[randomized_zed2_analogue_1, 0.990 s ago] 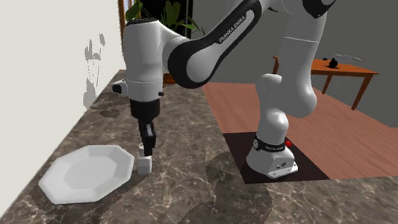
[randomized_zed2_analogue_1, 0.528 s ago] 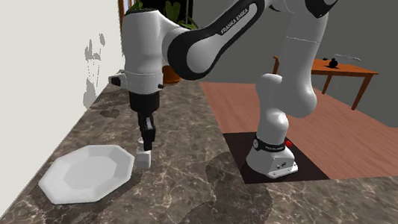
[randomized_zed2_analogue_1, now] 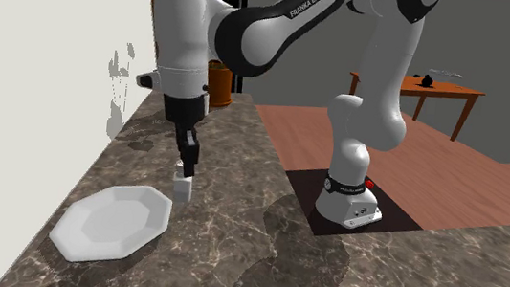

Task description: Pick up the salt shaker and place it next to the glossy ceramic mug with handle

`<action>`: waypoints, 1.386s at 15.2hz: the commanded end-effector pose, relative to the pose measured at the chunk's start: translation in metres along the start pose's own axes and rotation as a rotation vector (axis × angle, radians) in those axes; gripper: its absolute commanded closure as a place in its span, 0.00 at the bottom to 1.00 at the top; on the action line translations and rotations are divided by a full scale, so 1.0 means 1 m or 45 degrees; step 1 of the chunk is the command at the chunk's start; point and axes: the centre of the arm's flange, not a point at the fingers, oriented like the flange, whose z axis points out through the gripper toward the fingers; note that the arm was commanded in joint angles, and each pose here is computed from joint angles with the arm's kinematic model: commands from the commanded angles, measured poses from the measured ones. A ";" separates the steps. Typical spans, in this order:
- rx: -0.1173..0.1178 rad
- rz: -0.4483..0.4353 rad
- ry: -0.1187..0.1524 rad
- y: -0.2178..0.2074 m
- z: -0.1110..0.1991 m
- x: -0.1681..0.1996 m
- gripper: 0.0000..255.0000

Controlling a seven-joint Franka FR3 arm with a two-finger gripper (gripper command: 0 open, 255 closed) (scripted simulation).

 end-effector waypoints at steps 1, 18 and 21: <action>0.000 0.000 -0.001 0.000 -0.010 0.000 1.00; 0.000 0.000 -0.001 0.000 -0.100 0.000 1.00; 0.000 0.000 -0.001 0.013 -0.110 -0.001 1.00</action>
